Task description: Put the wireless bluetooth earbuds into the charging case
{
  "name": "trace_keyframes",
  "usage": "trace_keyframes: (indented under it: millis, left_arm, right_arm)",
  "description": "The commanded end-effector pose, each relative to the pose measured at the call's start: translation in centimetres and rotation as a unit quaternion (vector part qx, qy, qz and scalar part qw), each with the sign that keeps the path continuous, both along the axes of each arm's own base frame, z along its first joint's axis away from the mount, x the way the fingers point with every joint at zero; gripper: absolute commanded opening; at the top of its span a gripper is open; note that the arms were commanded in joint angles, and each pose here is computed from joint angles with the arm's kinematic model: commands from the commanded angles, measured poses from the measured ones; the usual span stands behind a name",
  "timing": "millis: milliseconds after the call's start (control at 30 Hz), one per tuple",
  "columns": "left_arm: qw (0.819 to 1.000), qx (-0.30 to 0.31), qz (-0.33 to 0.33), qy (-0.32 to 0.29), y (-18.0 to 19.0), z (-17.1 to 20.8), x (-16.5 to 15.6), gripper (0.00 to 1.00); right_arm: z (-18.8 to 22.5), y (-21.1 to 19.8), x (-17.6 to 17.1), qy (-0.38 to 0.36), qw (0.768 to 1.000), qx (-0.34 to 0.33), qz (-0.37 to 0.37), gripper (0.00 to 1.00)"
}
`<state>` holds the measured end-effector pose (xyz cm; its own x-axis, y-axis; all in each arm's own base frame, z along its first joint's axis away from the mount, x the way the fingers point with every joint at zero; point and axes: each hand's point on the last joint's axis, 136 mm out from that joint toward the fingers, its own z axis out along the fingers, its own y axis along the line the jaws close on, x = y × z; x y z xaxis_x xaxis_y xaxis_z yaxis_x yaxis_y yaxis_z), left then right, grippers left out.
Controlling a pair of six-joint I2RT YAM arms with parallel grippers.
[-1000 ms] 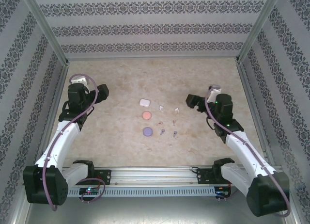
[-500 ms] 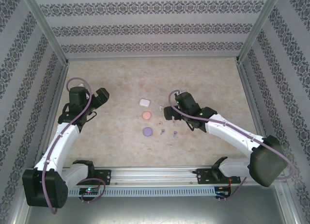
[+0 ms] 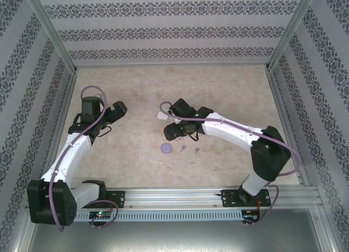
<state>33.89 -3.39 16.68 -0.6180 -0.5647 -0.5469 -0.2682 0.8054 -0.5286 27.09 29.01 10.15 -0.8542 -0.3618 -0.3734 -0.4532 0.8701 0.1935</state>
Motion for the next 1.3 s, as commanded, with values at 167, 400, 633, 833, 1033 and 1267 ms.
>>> trace_keyframes:
  millis: [167,400,633,833,1033,1267]
  left_arm:
    - [1.0,0.0,-0.009,-0.005,-0.5,1.4,0.4,1.0]
    - [1.0,-0.002,0.0,-0.003,-0.3,1.5,0.5,1.0]
    - [1.0,-0.009,0.016,-0.002,0.0,1.6,0.1,0.99]
    - [1.0,-0.008,0.03,-0.002,0.3,1.7,-0.2,1.0]
    - [0.999,-0.016,0.043,0.003,0.5,1.8,-0.2,0.99]
    - [0.999,-0.021,0.04,0.0,0.3,2.2,-0.1,1.0]
  right_arm:
    - [-2.6,1.6,-3.1,0.07,0.994,-0.071,0.047,0.77]
    - [-3.7,3.3,-3.5,0.073,0.992,-0.085,0.057,0.77]
    - [-5.2,4.2,-3.6,0.071,0.99,-0.11,0.054,0.75]
    - [-6.3,4.6,-3.7,0.071,0.988,-0.129,0.055,0.73]
    - [-7.1,4.8,-3.5,0.067,0.985,-0.146,0.057,0.71]
    - [-8.0,4.5,-3.3,0.067,0.982,-0.167,0.054,0.68]
